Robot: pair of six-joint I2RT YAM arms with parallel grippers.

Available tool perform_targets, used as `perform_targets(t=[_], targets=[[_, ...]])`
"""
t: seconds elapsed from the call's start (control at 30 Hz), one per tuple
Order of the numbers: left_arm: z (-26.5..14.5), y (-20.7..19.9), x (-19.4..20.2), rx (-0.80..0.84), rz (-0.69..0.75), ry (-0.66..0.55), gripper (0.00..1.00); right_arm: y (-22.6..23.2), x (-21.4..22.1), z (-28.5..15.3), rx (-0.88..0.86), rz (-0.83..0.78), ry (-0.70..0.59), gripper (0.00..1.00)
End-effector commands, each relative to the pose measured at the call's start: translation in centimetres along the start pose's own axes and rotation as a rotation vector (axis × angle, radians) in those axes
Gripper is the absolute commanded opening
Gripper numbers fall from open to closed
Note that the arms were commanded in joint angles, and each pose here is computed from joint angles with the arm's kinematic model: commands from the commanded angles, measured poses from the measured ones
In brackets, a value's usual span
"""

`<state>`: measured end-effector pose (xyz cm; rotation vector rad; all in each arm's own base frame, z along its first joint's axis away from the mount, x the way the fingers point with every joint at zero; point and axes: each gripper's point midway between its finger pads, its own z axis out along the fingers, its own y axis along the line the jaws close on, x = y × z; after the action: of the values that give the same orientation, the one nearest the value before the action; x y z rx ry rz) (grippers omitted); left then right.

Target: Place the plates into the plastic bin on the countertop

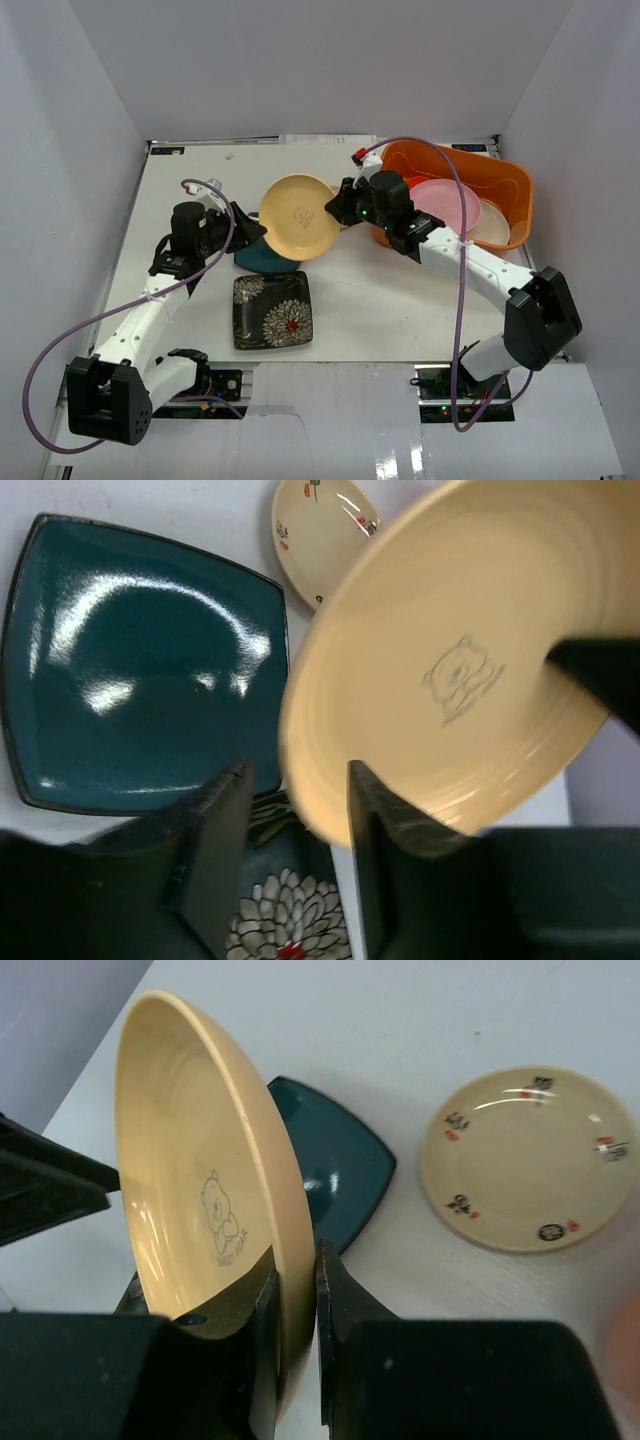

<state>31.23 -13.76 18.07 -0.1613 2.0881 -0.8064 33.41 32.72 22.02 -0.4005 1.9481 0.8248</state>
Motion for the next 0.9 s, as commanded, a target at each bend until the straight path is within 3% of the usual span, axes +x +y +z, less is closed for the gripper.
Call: perform_targets(t=[0.0,0.03,0.1,0.2,0.23,0.33,0.5,0.67,0.77,0.8,0.83,0.87], targets=[[-0.9,-1.9,-2.7,0.030,0.052,-0.071,0.62,-1.9,-7.2,-3.1,0.109,-0.033,-0.218,0.08],[-0.8,-1.5,-2.9,0.008,0.053,-0.077,0.70,-3.8,-8.4,-4.1,0.150,-0.026,-0.247,0.08],[-0.6,-1.0,-3.1,-0.020,0.055,-0.077,0.72,-5.9,-10.5,-6.4,0.200,-0.019,-0.310,0.08],[0.0,0.3,-3.6,-0.095,0.027,-0.081,0.73,-13.2,-12.2,-10.7,0.376,0.037,-0.382,0.08],[0.2,0.7,-3.6,-0.113,0.007,-0.076,0.73,-17.2,-11.5,-12.6,0.480,0.074,-0.393,0.08],[1.4,2.5,-3.8,-0.194,-0.030,-0.051,0.74,-22.9,-10.0,-15.8,0.616,0.152,-0.406,0.08],[3.5,7.0,-3.3,-0.318,-0.148,0.008,0.74,-28.7,-4.8,-16.4,0.705,0.270,-0.310,0.08],[4.1,11.6,-2.5,-0.421,-0.237,0.033,0.74,-31.9,-2.8,-17.6,0.775,0.340,-0.307,0.08],[4.9,12.9,-1.1,-0.446,-0.250,0.080,0.74,-32.3,-2.1,-17.7,0.789,0.347,-0.294,0.28],[5.1,12.9,-1.1,-0.439,-0.248,0.097,0.74,-32.3,-2.0,-17.9,0.796,0.346,-0.299,0.43],[5.4,13.3,-0.6,-0.452,-0.250,0.121,0.72,-32.1,-2.3,-18.1,0.793,0.335,-0.305,0.64],[5.5,13.1,-1.0,-0.448,-0.249,0.117,0.71,-31.8,-2.5,-18.2,0.785,0.326,-0.306,0.71]])
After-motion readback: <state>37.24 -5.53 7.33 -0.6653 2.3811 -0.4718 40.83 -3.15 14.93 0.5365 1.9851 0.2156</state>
